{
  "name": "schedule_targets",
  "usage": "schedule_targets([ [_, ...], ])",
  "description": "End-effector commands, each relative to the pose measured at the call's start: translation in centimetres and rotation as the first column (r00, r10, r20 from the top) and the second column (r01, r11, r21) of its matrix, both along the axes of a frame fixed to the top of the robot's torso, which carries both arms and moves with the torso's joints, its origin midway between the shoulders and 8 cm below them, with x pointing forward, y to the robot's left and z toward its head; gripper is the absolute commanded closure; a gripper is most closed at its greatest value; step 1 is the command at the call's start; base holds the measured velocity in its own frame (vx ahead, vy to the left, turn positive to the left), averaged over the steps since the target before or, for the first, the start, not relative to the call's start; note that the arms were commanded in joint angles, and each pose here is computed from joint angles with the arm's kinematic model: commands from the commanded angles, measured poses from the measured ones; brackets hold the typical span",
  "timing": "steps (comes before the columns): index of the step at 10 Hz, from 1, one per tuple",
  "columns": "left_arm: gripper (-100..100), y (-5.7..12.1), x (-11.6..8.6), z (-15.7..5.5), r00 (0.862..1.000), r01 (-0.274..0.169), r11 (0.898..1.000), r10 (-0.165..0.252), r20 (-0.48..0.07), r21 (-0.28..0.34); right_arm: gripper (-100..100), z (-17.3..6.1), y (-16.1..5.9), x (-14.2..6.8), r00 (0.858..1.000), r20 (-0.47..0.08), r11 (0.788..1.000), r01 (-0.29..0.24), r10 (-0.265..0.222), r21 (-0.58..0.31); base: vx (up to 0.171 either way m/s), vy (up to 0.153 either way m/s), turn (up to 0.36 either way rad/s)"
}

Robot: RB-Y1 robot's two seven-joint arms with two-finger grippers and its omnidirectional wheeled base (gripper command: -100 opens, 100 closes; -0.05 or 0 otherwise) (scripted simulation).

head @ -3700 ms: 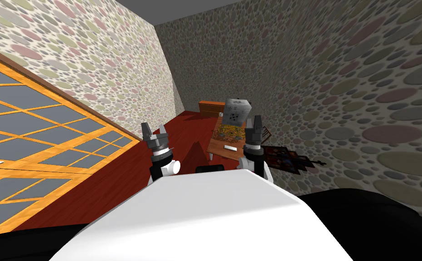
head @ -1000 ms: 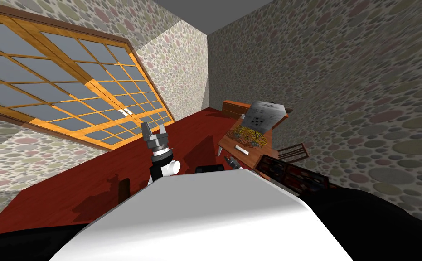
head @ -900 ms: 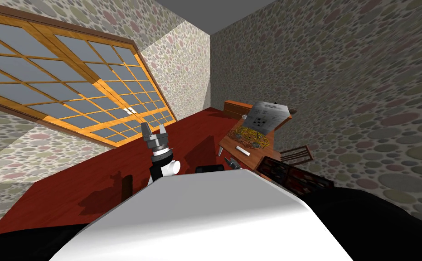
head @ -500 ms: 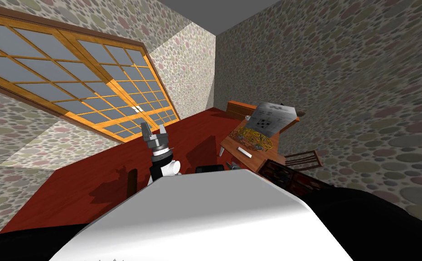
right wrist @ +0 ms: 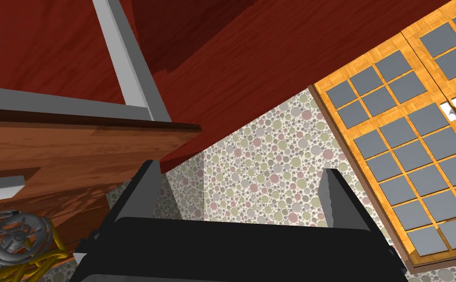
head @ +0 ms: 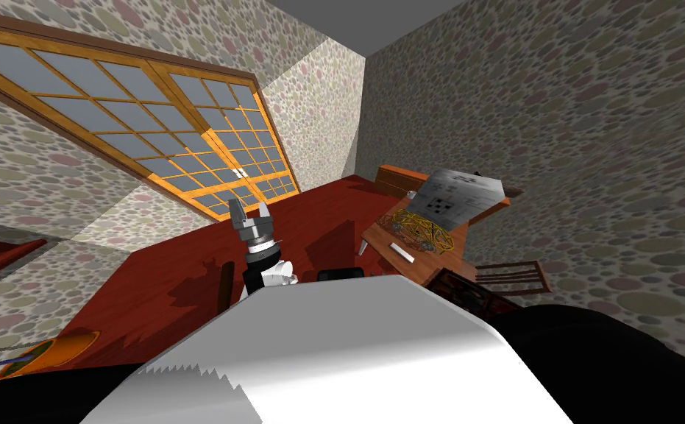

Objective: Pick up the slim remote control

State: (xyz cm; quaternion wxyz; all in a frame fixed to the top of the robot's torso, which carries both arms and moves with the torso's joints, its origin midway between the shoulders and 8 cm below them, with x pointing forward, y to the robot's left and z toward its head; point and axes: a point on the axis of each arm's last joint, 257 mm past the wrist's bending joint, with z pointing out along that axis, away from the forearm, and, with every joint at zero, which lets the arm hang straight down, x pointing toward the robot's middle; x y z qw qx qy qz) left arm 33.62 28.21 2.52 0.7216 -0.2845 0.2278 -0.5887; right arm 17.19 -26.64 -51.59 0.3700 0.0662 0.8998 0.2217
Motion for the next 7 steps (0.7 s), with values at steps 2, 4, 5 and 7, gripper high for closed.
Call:
schedule_targets([
  [2,0,0.0,0.0,0.0,1.0,0.0,1.0,0.0,0.0,0.0,-100,-2.0,-1.3,-2.4,0.997,-0.068,0.998,-0.033,0.03,-0.054,-0.01,-0.031,0.214],
  [4,0,0.0,0.0,0.0,1.0,0.0,1.0,0.0,0.0,0.0,-100,-2.8,-1.9,-3.5,0.995,-0.095,0.998,-0.026,0.02,-0.063,0.002,-0.011,-0.027],
  [5,0,0.0,0.0,0.0,1.0,0.0,1.0,0.0,0.0,0.0,-100,-3.9,-3.1,-4.7,0.99,-0.133,0.993,-0.062,0.048,-0.101,0.001,-0.014,0.315],
  [7,0,0.0,0.0,0.0,1.0,0.0,1.0,0.0,0.0,0.0,-100,-4.7,-3.9,-6.0,0.986,-0.164,0.992,-0.055,0.036,-0.11,0.0,-0.028,0.069],
])
